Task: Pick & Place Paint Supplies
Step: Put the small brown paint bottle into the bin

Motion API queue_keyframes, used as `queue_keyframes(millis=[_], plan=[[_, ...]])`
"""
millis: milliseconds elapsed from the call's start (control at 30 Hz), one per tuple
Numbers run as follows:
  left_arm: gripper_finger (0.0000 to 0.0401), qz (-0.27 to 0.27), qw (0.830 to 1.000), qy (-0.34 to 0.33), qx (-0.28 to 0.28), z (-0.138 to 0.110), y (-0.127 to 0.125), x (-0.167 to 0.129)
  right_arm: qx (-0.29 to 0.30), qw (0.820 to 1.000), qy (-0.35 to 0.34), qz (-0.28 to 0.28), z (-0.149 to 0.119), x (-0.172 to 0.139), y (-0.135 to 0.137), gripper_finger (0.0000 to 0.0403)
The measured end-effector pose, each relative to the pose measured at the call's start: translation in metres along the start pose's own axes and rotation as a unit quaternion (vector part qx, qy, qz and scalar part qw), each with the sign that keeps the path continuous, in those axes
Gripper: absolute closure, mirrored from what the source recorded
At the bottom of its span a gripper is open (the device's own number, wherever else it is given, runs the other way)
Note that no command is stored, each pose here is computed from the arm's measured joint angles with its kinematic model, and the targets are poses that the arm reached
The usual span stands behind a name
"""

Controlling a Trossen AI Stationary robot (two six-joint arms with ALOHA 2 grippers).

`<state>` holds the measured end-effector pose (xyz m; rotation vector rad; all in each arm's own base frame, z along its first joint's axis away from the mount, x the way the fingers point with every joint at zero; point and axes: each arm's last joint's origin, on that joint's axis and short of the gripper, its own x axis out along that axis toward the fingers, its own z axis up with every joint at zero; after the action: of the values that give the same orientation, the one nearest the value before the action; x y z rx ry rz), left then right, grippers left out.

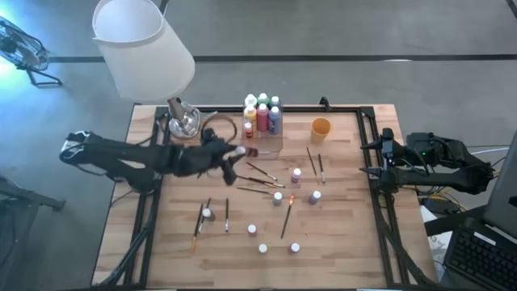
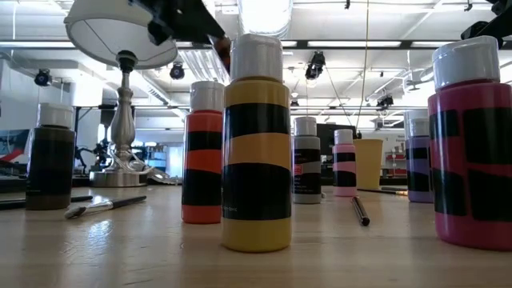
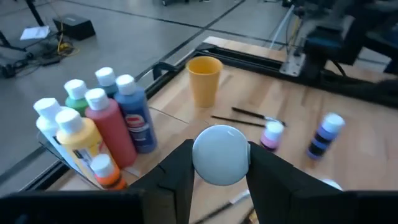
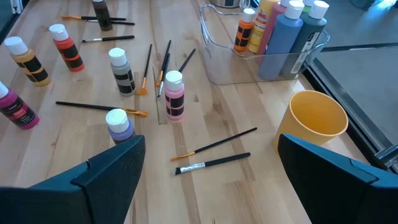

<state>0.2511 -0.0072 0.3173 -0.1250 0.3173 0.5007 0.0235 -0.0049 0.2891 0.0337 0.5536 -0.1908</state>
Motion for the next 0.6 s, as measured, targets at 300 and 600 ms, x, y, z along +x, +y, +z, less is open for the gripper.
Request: queue_keyframes(millis=[300, 600], plan=[[0.0274, -0.004, 1.0, -0.006, -0.026, 0.012, 0.04, 0.033, 0.0, 1.0, 0.0, 0.0, 0.0, 0.0, 0.0, 0.0039], [0.0274, 0.017, 0.999, 0.037, 0.001, 0.02, 0.046, 0.082, 0.0, 1.0, 0.0, 0.0, 0.0, 0.0, 0.0, 0.0039]])
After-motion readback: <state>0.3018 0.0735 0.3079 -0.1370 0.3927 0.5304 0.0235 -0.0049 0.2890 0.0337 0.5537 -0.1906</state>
